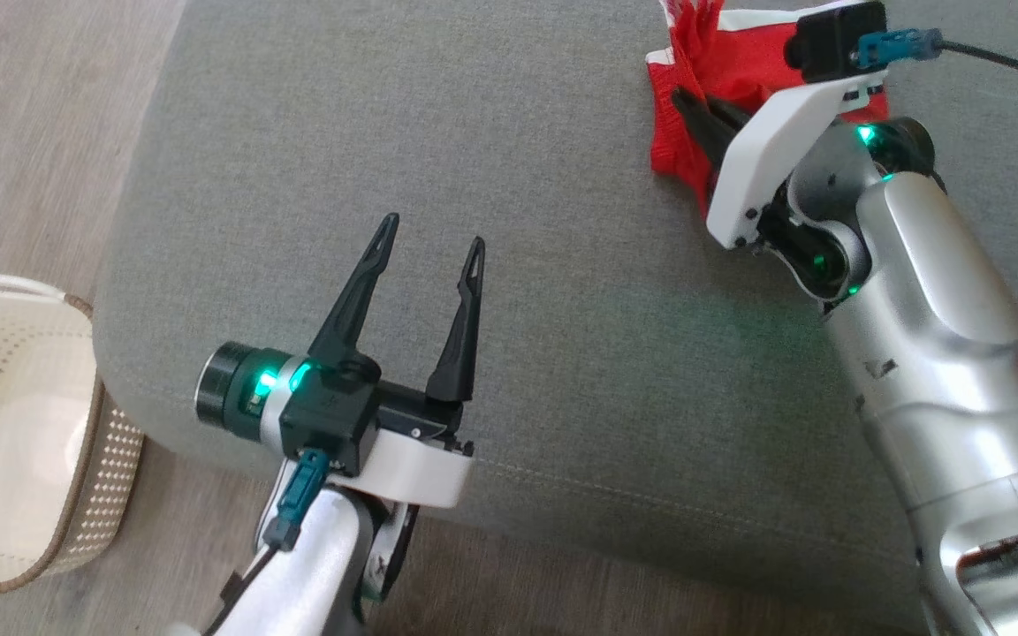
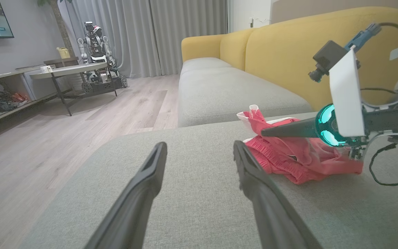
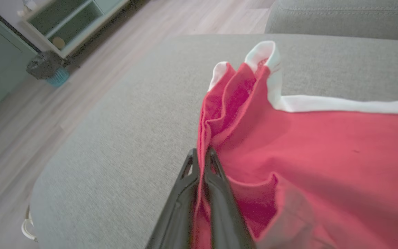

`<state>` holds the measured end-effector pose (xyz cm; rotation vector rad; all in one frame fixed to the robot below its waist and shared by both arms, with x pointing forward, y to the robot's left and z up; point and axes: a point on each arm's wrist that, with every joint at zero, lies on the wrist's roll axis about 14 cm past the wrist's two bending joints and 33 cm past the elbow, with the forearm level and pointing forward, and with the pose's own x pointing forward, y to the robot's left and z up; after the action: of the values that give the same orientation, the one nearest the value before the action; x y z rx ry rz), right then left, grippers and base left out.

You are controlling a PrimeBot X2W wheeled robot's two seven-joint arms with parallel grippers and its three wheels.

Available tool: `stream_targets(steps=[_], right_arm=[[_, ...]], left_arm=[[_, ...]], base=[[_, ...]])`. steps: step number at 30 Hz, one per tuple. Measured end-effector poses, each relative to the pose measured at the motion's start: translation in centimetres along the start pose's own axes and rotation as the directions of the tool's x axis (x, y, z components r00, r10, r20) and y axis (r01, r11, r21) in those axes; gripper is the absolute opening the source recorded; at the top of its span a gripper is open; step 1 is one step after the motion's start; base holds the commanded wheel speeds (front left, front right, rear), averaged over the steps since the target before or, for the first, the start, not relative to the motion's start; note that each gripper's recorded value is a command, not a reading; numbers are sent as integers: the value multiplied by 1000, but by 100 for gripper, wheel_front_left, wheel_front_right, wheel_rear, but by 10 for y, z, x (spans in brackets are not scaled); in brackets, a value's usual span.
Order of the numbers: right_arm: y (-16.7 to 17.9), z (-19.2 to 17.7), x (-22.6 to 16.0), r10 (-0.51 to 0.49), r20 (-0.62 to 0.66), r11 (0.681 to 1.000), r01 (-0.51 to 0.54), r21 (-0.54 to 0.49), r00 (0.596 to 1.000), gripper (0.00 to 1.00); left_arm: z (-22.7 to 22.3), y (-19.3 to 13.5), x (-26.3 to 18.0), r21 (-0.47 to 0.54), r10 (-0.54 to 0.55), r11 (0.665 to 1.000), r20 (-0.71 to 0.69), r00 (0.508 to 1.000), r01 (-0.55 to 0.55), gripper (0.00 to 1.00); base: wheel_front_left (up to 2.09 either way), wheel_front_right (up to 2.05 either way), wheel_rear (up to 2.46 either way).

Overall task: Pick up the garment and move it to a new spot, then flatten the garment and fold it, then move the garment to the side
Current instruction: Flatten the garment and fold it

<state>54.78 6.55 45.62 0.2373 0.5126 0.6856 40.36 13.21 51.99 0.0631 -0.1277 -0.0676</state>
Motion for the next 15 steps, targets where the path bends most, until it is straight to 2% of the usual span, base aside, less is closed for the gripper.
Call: stream_targets(steps=[4, 7, 12, 15], right_arm=[[4, 23, -3, 14, 95, 1000, -16, 25, 995, 100], [-5, 41, -11, -17, 168, 1000, 14, 14, 986, 100], [-43, 81, -43, -110, 304, 989, 135, -66, 946, 100], [-75, 84, -68, -182, 338, 972, 221, -83, 923, 100]], left_arm=[[2, -2, 1, -3, -5, 1000, 6, 1000, 5, 100], [3, -4, 2, -6, -8, 1000, 12, 1000, 8, 100], [1, -10, -2, -20, -20, 1000, 4, 1000, 20, 100], [2, -12, -3, -24, -25, 999, 6, 1000, 25, 100]], base=[[0, 0, 0], [0, 0, 0], [0, 0, 0], [0, 0, 0]])
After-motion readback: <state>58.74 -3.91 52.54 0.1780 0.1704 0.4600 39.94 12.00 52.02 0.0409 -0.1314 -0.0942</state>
